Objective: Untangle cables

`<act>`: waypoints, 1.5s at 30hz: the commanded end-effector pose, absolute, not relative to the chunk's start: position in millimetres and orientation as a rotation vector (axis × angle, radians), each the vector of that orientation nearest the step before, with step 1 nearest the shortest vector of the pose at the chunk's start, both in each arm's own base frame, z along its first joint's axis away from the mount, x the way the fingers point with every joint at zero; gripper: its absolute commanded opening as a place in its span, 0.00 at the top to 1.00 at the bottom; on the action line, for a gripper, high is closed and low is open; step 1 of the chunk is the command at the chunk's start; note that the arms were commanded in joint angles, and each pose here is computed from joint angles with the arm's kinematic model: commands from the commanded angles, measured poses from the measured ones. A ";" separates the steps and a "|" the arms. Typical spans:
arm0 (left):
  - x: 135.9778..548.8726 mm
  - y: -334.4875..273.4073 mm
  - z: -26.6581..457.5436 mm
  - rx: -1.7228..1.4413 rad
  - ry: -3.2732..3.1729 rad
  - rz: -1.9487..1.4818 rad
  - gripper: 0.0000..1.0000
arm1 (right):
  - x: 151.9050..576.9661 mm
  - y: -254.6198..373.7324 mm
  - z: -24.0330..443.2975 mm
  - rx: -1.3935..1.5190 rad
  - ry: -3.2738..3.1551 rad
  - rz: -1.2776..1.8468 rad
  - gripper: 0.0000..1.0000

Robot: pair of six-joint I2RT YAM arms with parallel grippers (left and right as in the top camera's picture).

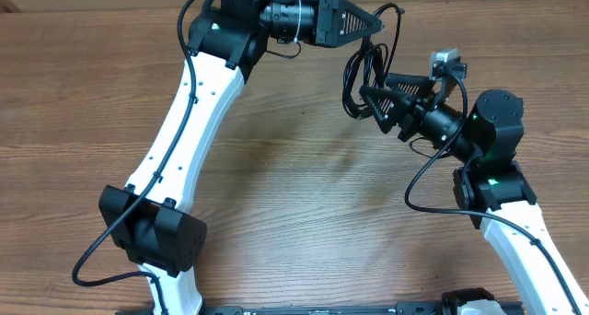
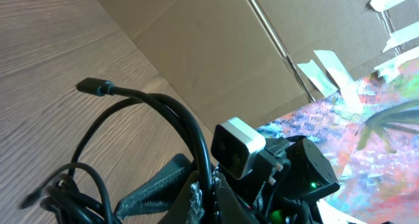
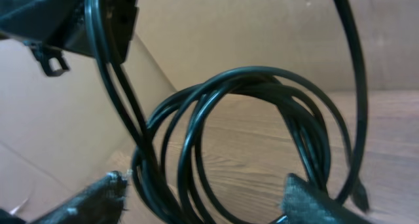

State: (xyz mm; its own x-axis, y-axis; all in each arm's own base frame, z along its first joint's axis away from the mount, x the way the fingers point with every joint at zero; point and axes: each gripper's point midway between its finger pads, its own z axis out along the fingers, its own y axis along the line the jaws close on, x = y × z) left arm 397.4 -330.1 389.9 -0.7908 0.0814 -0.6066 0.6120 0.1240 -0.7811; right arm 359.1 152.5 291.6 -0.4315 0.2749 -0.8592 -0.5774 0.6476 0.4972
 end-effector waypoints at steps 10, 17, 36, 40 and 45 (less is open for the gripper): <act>359.6 -350.5 423.4 0.823 1.881 -1.768 0.96 | 374.6 141.4 276.0 -0.215 1.800 0.862 0.41; 358.3 -352.0 423.2 0.827 1.882 -1.769 0.96 | 379.0 142.3 265.1 -0.207 1.829 0.868 0.89; 410.6 -284.7 403.0 0.616 1.980 -1.638 0.00 | 367.3 143.3 281.5 -0.195 1.805 0.923 0.96; 402.2 -284.4 388.6 0.672 2.008 -1.608 0.00 | 371.1 132.6 281.5 -0.118 1.816 0.944 0.96; 375.8 -288.0 362.0 0.976 1.918 -1.467 0.00 | 365.5 122.0 286.0 -0.069 1.824 1.079 0.96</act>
State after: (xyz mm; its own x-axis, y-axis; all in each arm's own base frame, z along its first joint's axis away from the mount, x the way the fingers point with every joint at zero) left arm 397.4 -284.5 350.8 -0.8266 0.1332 -0.5467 0.5625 0.2249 -0.7956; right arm 376.4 125.2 271.8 -0.4912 0.3488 -0.7982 -0.4574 0.6766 0.5771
